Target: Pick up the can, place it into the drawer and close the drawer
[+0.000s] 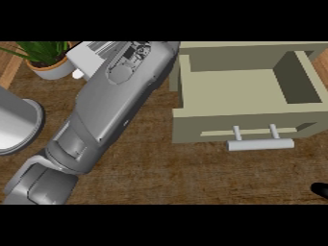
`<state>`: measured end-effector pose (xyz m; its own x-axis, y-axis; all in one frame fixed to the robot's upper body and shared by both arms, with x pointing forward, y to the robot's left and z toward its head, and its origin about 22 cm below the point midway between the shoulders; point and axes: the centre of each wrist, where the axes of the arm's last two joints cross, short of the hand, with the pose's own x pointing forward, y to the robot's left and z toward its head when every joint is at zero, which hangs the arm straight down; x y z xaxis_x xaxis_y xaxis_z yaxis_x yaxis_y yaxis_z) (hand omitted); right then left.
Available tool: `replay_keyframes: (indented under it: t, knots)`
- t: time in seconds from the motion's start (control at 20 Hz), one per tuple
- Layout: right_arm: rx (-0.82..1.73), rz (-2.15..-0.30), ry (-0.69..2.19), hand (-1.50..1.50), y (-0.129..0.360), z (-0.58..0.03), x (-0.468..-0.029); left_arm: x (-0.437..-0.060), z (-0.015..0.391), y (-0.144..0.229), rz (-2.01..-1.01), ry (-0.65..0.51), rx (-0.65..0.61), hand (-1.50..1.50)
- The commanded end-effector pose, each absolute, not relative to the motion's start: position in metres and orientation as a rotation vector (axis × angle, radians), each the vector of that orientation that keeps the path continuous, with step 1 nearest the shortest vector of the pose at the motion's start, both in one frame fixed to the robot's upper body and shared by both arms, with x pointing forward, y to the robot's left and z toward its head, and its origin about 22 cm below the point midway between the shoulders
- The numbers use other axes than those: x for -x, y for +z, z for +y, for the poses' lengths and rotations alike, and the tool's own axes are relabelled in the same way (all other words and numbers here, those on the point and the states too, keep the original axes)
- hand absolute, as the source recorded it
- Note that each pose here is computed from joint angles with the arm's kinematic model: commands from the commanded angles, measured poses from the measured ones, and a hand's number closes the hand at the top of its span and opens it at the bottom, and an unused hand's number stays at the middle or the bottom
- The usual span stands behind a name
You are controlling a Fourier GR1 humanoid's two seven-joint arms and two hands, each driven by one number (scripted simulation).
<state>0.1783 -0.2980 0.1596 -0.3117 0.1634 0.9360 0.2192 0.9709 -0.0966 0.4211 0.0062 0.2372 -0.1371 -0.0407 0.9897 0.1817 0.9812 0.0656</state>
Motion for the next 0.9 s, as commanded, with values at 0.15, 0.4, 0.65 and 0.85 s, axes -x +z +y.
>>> replay_keyframes:
  t: [0.15,0.4,0.65,0.85]
  knots:
    - [0.252,-1.9,-0.057,-1.5,0.163,-0.303,-0.173,-0.431,-0.007,0.247,-1.692,-0.219,0.061,1.5]
    - [0.253,-1.923,-0.045,-1.5,0.171,-0.292,-0.188,-0.43,-0.018,0.256,-1.693,-0.226,0.021,1.5]
    - [0.247,-1.894,-0.004,-1.5,0.169,-0.286,-0.182,-0.429,-0.025,0.266,-1.688,-0.161,-0.043,1.5]
    - [0.227,-1.918,-0.008,-1.5,0.178,-0.284,-0.18,-0.433,-0.022,0.255,-1.693,-0.113,-0.108,-1.5]
